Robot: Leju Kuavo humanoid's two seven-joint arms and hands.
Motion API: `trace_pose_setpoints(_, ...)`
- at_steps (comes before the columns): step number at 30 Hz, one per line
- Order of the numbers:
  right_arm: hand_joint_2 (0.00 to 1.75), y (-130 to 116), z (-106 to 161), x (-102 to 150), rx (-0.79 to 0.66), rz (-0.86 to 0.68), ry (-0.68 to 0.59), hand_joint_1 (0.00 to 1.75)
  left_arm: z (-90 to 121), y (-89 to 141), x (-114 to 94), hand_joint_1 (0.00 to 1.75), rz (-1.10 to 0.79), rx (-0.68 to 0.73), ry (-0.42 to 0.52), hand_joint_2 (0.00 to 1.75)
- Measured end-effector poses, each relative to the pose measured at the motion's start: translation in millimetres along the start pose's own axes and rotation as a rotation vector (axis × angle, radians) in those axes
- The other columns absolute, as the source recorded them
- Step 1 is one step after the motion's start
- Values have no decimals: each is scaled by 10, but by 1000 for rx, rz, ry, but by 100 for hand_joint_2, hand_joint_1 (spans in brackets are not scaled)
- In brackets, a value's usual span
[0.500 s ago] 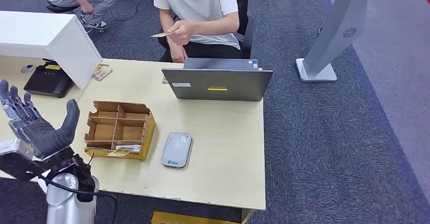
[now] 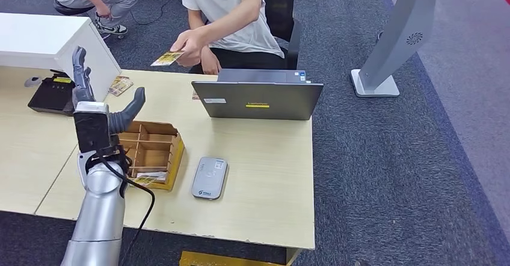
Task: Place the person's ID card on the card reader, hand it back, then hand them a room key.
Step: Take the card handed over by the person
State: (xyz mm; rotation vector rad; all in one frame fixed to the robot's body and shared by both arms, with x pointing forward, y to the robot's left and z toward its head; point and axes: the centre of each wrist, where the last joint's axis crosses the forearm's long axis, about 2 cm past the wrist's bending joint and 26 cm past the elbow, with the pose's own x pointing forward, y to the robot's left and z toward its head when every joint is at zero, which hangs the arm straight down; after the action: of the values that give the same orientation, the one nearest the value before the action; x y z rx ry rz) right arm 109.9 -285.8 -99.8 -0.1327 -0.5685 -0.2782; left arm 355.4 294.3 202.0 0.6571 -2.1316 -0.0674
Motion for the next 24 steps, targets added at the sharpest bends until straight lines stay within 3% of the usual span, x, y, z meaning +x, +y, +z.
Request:
trace_pose_setpoints(11,0,60,-22,84,28,39,5,0,-497,-210,-59,0,-253,-178,6,175)
trace_pose_setpoints(23,0,135,-39,170,57,92,20,0,-941,-279,-166,0,-584,-321,31,175)
trace_pose_setpoints(24,0,142,-41,177,60,98,22,0,-981,-277,-173,44,-615,-331,32,175)
